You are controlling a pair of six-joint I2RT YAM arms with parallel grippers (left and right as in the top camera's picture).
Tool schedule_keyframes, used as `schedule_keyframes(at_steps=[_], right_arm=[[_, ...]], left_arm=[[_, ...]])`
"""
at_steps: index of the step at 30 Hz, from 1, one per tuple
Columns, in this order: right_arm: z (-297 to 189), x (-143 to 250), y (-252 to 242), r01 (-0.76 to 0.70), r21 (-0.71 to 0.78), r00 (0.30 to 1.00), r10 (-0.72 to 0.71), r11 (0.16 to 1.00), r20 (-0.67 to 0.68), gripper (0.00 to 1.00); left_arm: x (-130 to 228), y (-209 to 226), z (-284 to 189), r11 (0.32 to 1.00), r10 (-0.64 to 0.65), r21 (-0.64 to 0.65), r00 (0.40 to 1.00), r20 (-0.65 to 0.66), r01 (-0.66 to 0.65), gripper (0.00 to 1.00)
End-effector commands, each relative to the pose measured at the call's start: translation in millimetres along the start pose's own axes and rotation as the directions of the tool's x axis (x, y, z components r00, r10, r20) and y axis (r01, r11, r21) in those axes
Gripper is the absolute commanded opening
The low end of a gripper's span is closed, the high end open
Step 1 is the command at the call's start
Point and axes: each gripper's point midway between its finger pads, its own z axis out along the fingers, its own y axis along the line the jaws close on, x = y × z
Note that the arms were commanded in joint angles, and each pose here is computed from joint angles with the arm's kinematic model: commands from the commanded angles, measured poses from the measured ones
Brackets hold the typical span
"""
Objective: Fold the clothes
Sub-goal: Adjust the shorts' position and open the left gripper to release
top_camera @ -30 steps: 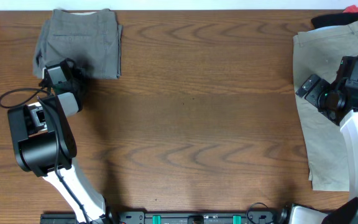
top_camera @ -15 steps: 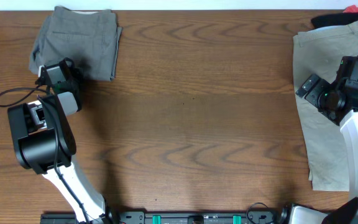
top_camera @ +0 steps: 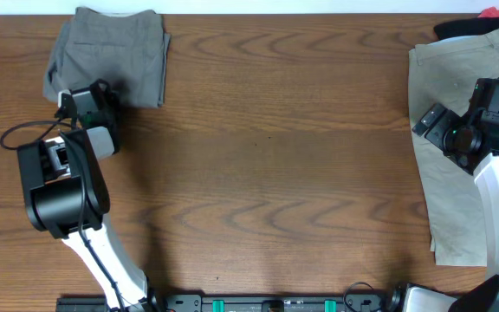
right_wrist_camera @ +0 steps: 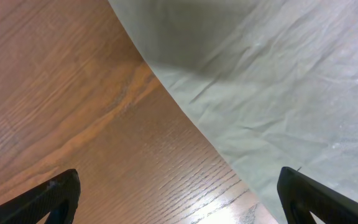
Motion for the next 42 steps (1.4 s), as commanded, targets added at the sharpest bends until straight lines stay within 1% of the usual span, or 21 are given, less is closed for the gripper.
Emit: schedule_keyframes(at_steps=[1, 5, 10, 13, 16, 20, 26, 27, 28, 29, 30, 31, 33, 36, 42], right_arm=[[-6, -6, -2, 0.001, 0.006, 1.0, -0.001, 1.0, 0.026, 0.99], [-6, -6, -2, 0.001, 0.006, 1.0, -0.001, 1.0, 0.026, 0.99], [-6, -6, -2, 0.001, 0.006, 1.0, -0.001, 1.0, 0.026, 0.99], [-6, -6, -2, 0.001, 0.006, 1.0, -0.001, 1.0, 0.026, 0.99], [-6, -6, -2, 0.001, 0.006, 1.0, -0.001, 1.0, 0.026, 0.99], [-6, -6, -2, 0.001, 0.006, 1.0, -0.001, 1.0, 0.026, 0.99], [-6, -6, -2, 0.001, 0.006, 1.0, -0.001, 1.0, 0.026, 0.99], [-6, -6, -2, 0.001, 0.006, 1.0, -0.001, 1.0, 0.026, 0.99], [-6, -6, -2, 0.001, 0.006, 1.0, -0.001, 1.0, 0.026, 0.99], [-6, -6, -2, 0.001, 0.006, 1.0, -0.001, 1.0, 0.026, 0.99], [-6, -6, -2, 0.001, 0.006, 1.0, -0.001, 1.0, 0.026, 0.99], [-6, -6, -2, 0.001, 0.006, 1.0, -0.001, 1.0, 0.026, 0.99], [-6, -6, -2, 0.001, 0.006, 1.0, -0.001, 1.0, 0.026, 0.99], [-6, -6, -2, 0.001, 0.006, 1.0, -0.001, 1.0, 0.026, 0.99], [-6, -6, -2, 0.001, 0.006, 1.0, -0.001, 1.0, 0.026, 0.99]], left_arm=[[12, 11, 8, 0.999, -0.003, -0.032, 1.0, -0.013, 0.002, 0.06], [9, 10, 8, 0.999, 0.035, -0.036, 0.999, 0.002, -0.035, 0.06], [5, 1, 9, 0.994, 0.106, -0.018, 0.994, 0.008, -0.105, 0.06], [4, -6, 9, 0.992, 0.124, -0.002, 0.992, 0.007, -0.124, 0.06], [5, -14, 10, 0.989, 0.145, 0.022, 0.989, -0.009, -0.145, 0.06], [8, -21, 10, 0.976, 0.214, 0.041, 0.976, -0.035, -0.212, 0.06], [7, -23, 10, 0.975, 0.222, 0.041, 0.974, -0.034, -0.221, 0.06], [7, -23, 10, 0.975, 0.222, 0.041, 0.975, -0.033, -0.22, 0.08], [7, -23, 10, 0.975, 0.222, 0.041, 0.975, -0.033, -0.22, 0.14], [7, -23, 10, 0.975, 0.222, 0.04, 0.974, -0.034, -0.221, 0.17], [8, -21, 10, 0.975, 0.222, 0.036, 0.974, -0.037, -0.22, 0.17], [8, -20, 10, 0.974, 0.227, 0.032, 0.973, -0.04, -0.225, 0.22], [9, -19, 10, 0.965, 0.261, 0.029, 0.964, -0.042, -0.26, 0.43], [11, -13, 10, 0.951, 0.31, 0.009, 0.949, -0.059, -0.31, 0.44], [-1, -3, -2, 0.948, 0.308, -0.05, 0.947, -0.087, -0.313, 0.62]])
